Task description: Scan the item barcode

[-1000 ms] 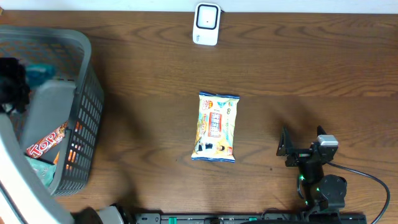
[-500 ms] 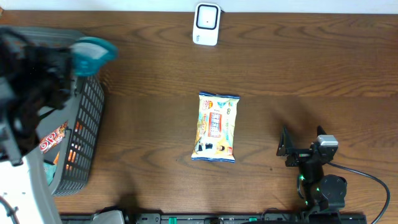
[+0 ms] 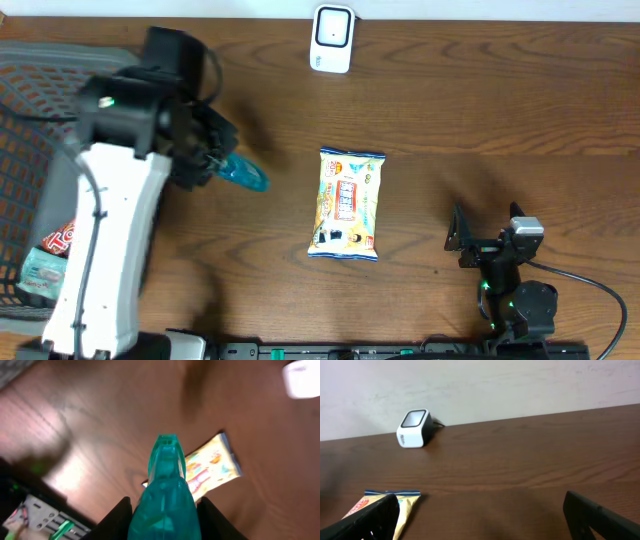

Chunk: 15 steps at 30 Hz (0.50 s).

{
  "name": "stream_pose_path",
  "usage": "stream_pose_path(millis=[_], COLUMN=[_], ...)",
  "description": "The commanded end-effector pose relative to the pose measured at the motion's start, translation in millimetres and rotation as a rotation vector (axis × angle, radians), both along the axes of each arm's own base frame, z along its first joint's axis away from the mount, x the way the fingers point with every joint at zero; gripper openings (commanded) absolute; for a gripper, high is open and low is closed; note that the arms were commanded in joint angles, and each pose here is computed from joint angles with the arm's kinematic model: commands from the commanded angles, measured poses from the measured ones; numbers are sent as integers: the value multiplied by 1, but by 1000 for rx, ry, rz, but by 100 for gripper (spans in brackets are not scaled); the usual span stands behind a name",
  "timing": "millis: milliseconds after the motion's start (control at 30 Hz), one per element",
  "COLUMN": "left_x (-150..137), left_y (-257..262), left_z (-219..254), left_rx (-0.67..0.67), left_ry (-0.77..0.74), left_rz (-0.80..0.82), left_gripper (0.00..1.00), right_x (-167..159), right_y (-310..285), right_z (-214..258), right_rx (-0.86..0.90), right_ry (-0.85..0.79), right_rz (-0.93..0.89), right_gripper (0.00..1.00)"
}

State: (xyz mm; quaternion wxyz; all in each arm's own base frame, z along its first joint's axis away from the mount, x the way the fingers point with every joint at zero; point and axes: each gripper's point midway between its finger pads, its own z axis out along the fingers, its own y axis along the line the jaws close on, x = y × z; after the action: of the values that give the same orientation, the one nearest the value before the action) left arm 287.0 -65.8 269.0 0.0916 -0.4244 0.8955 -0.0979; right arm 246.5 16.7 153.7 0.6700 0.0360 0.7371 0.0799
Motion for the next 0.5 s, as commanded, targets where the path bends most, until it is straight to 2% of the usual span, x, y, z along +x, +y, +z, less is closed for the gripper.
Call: stream_pose_path(millis=[0, 200, 467], left_x=[-7, 0, 3], left_y=[-6, -27, -28], left_z=[-33, -87, -112], left_rx=[51, 33, 21], left_ry=[102, 130, 138], left_rz=[63, 142, 212], left_gripper=[8, 8, 8], right_x=[0, 0, 0], right_y=[0, 0, 0], right_z=[-2, -2, -2], right_rx=[-16, -16, -16], right_ry=[5, 5, 5], right_rz=[0, 0, 0], right_gripper=[99, 99, 99])
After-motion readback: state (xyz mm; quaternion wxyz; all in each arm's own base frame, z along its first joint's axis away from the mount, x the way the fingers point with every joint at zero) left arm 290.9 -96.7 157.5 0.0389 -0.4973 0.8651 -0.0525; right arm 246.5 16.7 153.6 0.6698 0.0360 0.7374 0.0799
